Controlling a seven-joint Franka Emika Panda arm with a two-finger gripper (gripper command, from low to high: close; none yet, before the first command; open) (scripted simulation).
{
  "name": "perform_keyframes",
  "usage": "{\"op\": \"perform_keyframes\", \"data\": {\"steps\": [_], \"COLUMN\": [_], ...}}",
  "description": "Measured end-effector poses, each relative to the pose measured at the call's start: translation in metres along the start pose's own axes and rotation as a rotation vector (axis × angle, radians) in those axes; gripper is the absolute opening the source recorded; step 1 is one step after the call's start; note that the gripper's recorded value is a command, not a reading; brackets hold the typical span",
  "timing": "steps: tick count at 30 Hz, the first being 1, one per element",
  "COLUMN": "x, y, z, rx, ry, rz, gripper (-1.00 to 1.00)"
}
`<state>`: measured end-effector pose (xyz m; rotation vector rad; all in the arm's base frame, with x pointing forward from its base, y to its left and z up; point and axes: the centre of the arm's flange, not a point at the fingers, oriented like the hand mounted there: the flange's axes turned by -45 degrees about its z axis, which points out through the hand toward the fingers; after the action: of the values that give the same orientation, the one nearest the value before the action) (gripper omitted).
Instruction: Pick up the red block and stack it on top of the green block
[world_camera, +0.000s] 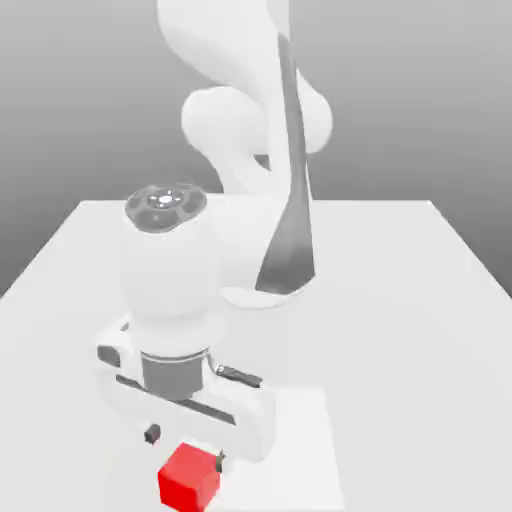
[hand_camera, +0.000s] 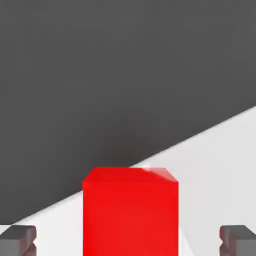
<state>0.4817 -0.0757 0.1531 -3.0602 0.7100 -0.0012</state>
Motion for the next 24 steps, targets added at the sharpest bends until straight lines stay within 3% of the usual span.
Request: {"op": "perform_keyframes", "data": {"steps": [7, 12, 24], "x": [0.0, -0.002, -0.111], "y": [0.0, 0.003, 0.133], "z": [0.003, -0.052, -0.094], "rx": [0.0, 0.001, 0.003], "ry": [0.0, 0.0, 0.0], "rz": [0.0, 0.013, 0.686], "gripper": [-1.0, -1.0, -1.0]}}
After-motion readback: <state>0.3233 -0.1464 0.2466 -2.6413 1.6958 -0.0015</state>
